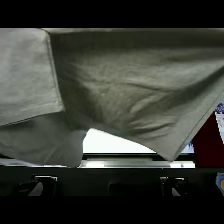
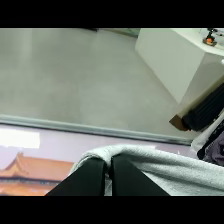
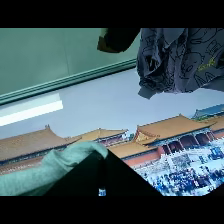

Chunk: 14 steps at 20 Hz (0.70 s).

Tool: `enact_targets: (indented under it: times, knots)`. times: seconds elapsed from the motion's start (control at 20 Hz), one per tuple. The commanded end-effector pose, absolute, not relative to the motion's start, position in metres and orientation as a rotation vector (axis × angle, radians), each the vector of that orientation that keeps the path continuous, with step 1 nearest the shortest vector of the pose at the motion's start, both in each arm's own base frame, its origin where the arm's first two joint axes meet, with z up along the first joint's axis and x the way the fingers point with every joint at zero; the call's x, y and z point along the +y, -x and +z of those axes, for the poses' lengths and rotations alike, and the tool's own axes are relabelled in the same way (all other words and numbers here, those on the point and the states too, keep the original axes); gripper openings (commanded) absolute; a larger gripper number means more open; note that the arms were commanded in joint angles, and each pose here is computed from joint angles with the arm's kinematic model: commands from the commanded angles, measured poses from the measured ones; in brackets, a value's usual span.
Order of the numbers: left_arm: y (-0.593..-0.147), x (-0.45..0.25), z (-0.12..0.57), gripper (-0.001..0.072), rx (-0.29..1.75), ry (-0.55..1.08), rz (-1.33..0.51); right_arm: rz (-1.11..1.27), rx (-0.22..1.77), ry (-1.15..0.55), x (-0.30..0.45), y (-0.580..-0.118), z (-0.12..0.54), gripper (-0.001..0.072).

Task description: Fold the clothes and pants, and hang the long-sleeved shirts on hangers.

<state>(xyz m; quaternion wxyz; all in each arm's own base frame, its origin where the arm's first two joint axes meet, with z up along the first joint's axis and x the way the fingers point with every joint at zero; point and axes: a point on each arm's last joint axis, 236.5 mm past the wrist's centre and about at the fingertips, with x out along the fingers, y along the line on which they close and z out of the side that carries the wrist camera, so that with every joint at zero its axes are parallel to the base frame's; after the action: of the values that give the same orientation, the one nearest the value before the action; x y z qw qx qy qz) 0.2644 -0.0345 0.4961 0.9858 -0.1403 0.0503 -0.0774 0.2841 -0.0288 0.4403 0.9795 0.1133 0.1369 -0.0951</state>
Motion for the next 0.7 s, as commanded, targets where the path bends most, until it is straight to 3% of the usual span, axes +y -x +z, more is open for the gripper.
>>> enact_targets:
  times: [0.0,0.2,0.35,0.5,0.65]
  knots:
    - [-0.337,-0.02,0.417,0.0015,0.328,0.339,-0.109,-0.176,0.421,-0.217,-0.011,-0.351,0.393,0.0032]
    - [-0.449,-0.002,0.255,0.0015,0.695,0.328,-0.082,-0.125,0.785,-0.211,0.032,-0.47,0.242,0.0032]
    - [-0.512,0.01,0.132,0.0015,0.89,0.38,-0.044,-0.111,0.953,-0.206,0.052,-0.538,0.12,0.0032]
    - [-0.55,0.008,0.044,0.0017,0.976,0.438,-0.027,-0.069,1.046,-0.261,0.075,-0.573,0.025,0.0032]
    - [-0.564,-0.01,-0.002,0.0018,1.024,0.531,-0.049,-0.056,1.125,-0.307,0.088,-0.576,-0.026,0.0033]
